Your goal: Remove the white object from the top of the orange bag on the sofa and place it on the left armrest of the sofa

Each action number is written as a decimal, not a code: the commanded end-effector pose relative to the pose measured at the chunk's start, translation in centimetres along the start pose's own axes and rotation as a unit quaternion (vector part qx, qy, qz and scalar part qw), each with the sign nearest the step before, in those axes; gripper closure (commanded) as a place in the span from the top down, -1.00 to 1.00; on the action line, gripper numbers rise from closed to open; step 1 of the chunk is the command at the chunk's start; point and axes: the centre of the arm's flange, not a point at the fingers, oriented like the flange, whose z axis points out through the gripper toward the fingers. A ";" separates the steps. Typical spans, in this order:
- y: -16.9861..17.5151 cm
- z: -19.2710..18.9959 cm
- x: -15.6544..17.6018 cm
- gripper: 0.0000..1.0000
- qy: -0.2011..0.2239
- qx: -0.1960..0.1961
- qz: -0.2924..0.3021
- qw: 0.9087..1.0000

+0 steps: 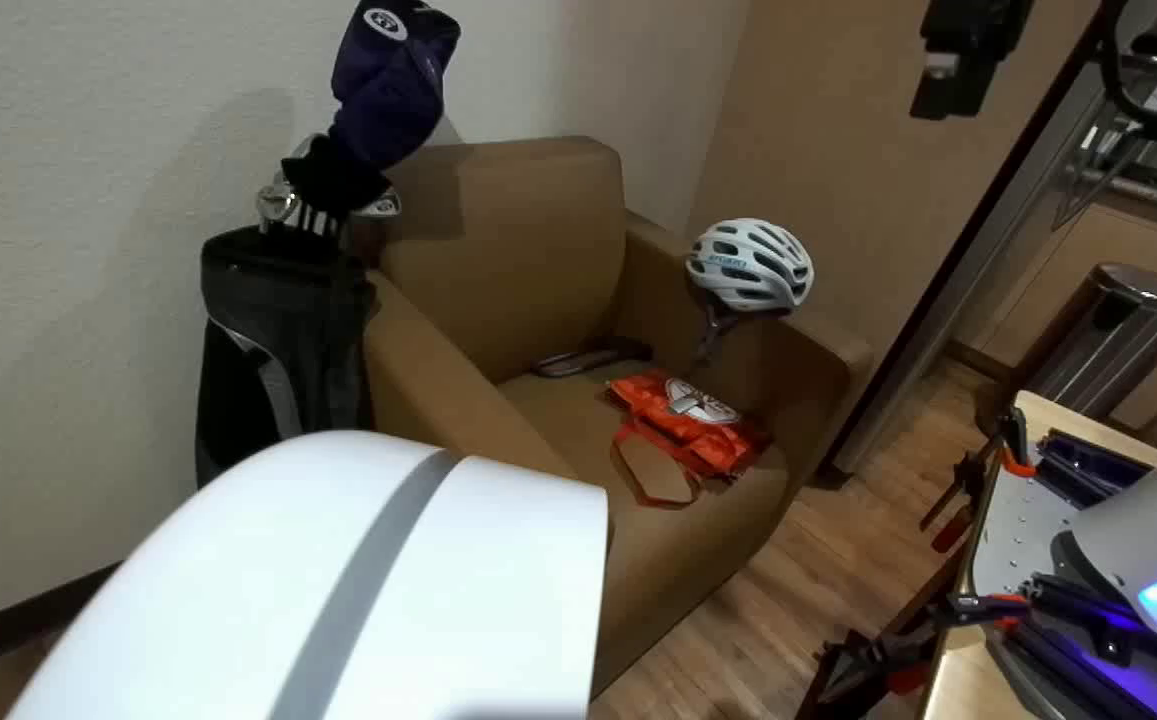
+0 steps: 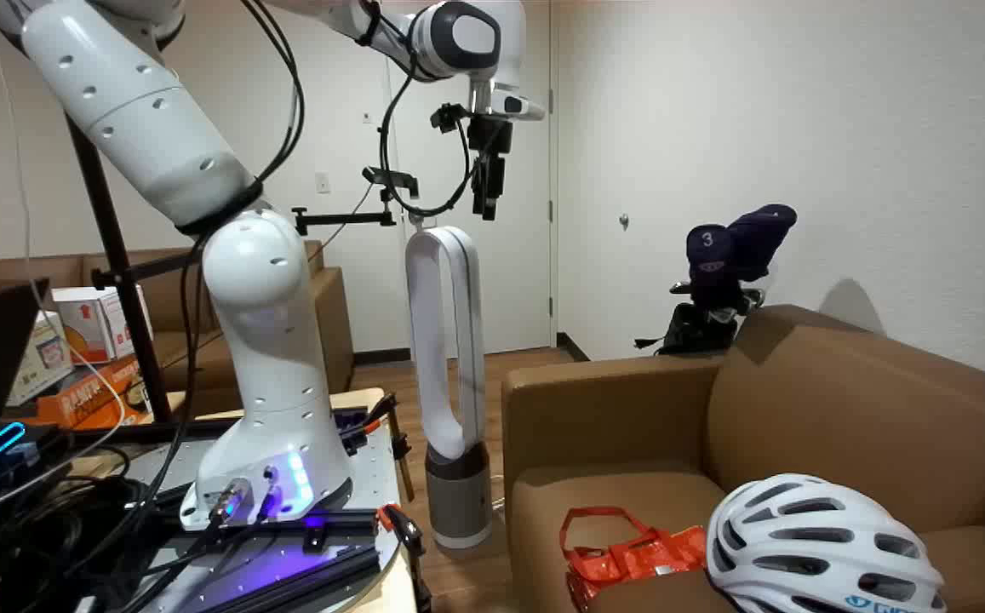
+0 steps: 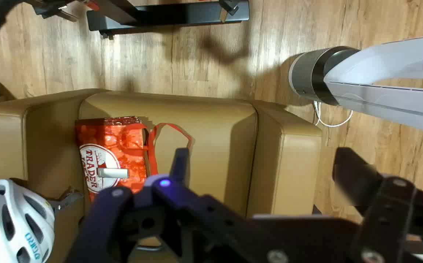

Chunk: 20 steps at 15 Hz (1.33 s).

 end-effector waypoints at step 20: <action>14.4 5.2 13.0 1.00 0.176 0.131 0.285 0.933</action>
